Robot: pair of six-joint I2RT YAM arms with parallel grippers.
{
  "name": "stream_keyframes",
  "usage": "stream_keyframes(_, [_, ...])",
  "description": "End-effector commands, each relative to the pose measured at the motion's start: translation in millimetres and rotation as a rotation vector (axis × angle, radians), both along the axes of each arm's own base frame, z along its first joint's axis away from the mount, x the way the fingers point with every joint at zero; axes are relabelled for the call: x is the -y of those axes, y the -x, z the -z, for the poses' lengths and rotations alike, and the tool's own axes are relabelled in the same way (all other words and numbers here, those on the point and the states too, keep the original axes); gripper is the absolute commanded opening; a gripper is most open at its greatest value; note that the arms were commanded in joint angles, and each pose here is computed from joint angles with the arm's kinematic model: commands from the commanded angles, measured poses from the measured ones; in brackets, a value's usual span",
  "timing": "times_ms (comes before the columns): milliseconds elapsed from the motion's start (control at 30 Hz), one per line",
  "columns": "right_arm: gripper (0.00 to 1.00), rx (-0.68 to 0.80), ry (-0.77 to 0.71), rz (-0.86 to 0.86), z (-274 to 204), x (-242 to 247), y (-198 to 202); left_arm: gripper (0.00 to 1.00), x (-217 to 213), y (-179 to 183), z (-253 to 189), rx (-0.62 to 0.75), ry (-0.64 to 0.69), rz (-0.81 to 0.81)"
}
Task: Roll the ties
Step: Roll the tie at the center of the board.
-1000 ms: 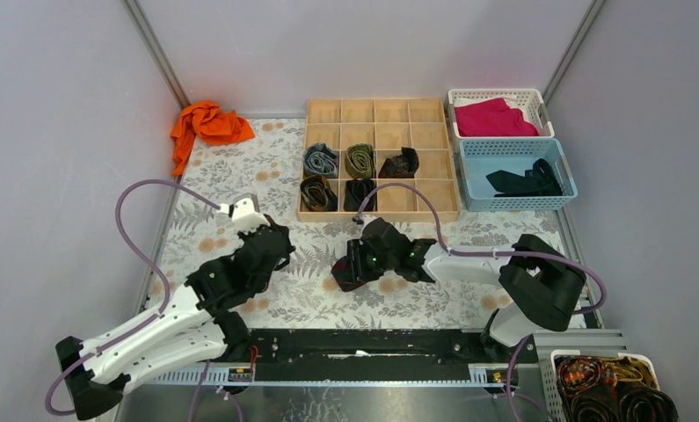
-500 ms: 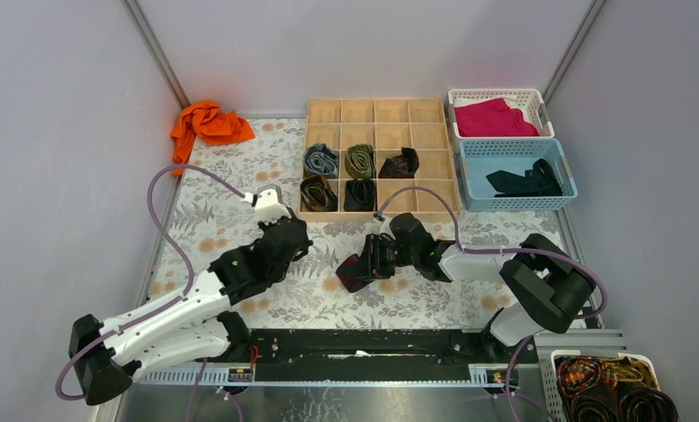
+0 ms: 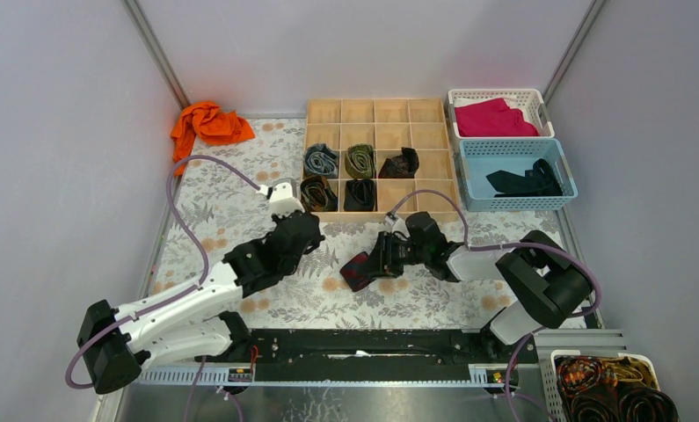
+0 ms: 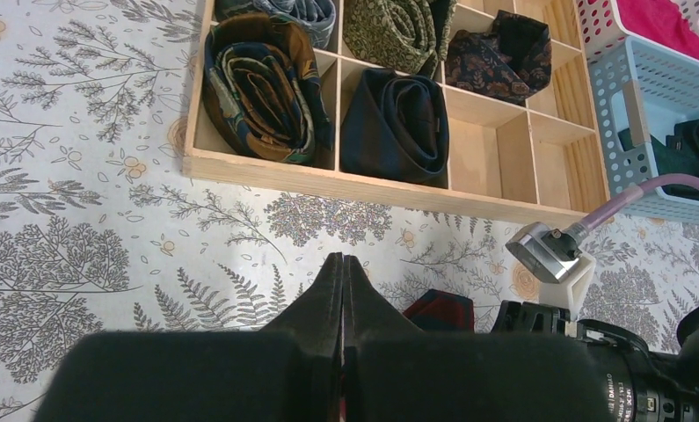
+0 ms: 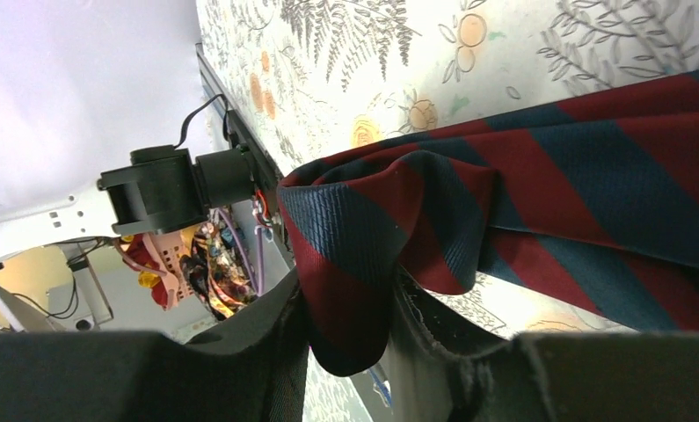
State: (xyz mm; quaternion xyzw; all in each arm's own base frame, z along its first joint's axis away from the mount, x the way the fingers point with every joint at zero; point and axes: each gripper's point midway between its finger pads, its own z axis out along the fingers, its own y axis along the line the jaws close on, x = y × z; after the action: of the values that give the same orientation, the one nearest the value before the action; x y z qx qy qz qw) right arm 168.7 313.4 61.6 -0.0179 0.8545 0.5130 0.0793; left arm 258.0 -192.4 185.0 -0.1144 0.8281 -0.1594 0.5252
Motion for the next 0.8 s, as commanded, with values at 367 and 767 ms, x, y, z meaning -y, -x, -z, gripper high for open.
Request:
stream_keyframes(367, [0.45, 0.067, 0.258, 0.046, 47.7, 38.6, -28.1, 0.00, 21.6, -10.6, -13.3, 0.043, 0.038, 0.047])
stream_keyframes(767, [0.60, 0.186, 0.367, 0.033, 33.7, 49.7, -45.6, 0.00, 32.9, -13.8, 4.8, 0.021, 0.023, 0.076])
